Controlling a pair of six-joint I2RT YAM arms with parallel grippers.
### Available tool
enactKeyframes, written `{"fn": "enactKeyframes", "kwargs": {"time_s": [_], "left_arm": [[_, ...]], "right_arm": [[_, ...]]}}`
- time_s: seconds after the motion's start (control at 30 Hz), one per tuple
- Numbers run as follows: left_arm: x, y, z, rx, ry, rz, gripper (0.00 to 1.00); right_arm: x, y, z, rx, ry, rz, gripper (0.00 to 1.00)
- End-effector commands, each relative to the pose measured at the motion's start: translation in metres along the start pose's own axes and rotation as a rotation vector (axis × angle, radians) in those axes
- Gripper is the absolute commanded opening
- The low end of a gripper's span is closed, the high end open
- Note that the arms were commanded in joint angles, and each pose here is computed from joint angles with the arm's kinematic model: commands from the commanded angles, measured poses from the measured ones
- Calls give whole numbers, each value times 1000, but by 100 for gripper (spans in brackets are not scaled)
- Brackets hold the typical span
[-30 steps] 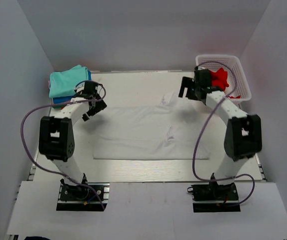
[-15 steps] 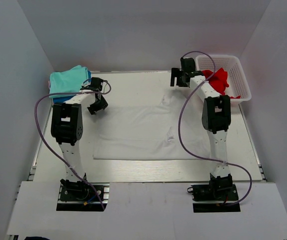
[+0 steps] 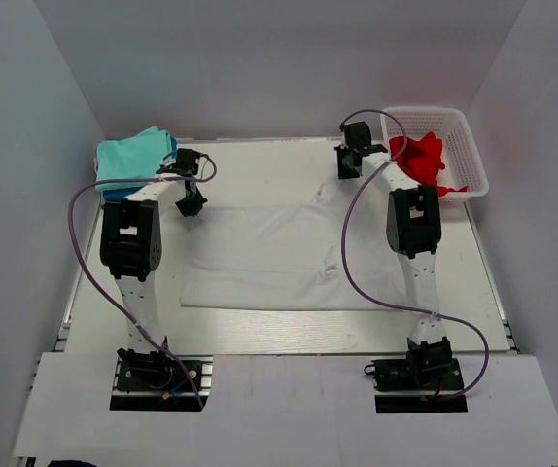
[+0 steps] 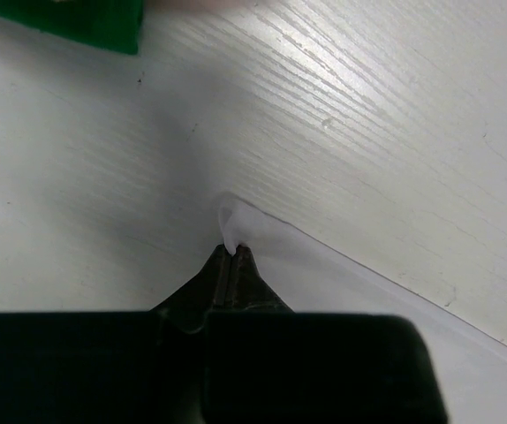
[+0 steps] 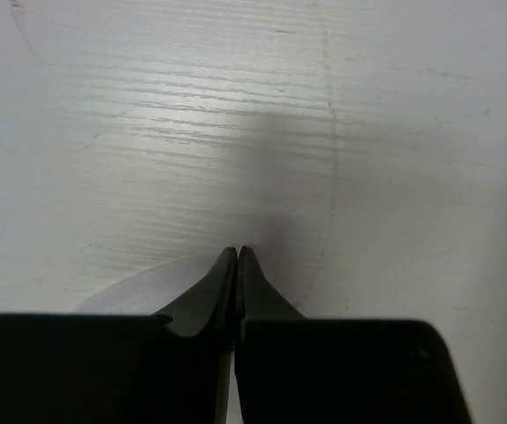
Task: Fold and stack the t-shirts
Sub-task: Grap the side of the flattened tshirt furthest away from the robot with both arms, then fold the other side of the tshirt into a rectangle
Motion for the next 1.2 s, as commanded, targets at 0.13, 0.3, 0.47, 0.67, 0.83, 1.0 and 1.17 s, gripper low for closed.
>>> {"fn": "enactKeyframes", "kwargs": {"time_s": [0.13, 0.3, 0.47, 0.67, 0.83, 1.0, 1.17], "left_arm": [[-15, 31, 1, 67, 1, -64, 0], [-7, 54, 10, 128, 3, -122, 0], [0, 80, 20, 165, -11, -167, 0], [12, 91, 30, 222, -24, -183, 0], [19, 99, 41, 222, -29, -201, 0], [24, 114, 51, 232, -19, -232, 0], [34, 120, 62, 235, -2, -253, 0]], "right_arm": [[-20, 30, 8, 2, 50, -83, 0], [-19, 76, 17, -71, 67, -198, 0], [14, 129, 16, -74, 62, -253, 0], [43, 186, 10, -49, -10, -284, 0], [87, 207, 4, -10, -27, -231, 0], [114, 250, -4, 9, -43, -290, 0], [141, 261, -4, -10, -78, -275, 0]]}}
Point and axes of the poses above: each gripper's point midway between its finger pads, its own y axis back along the fingers, its own z axis along the line the jaws close on, x = y × z, the point moved 9 cm from there along y, back along the fingers, and after that the axes turned 2 degrees about y, right-handed, at the moved point
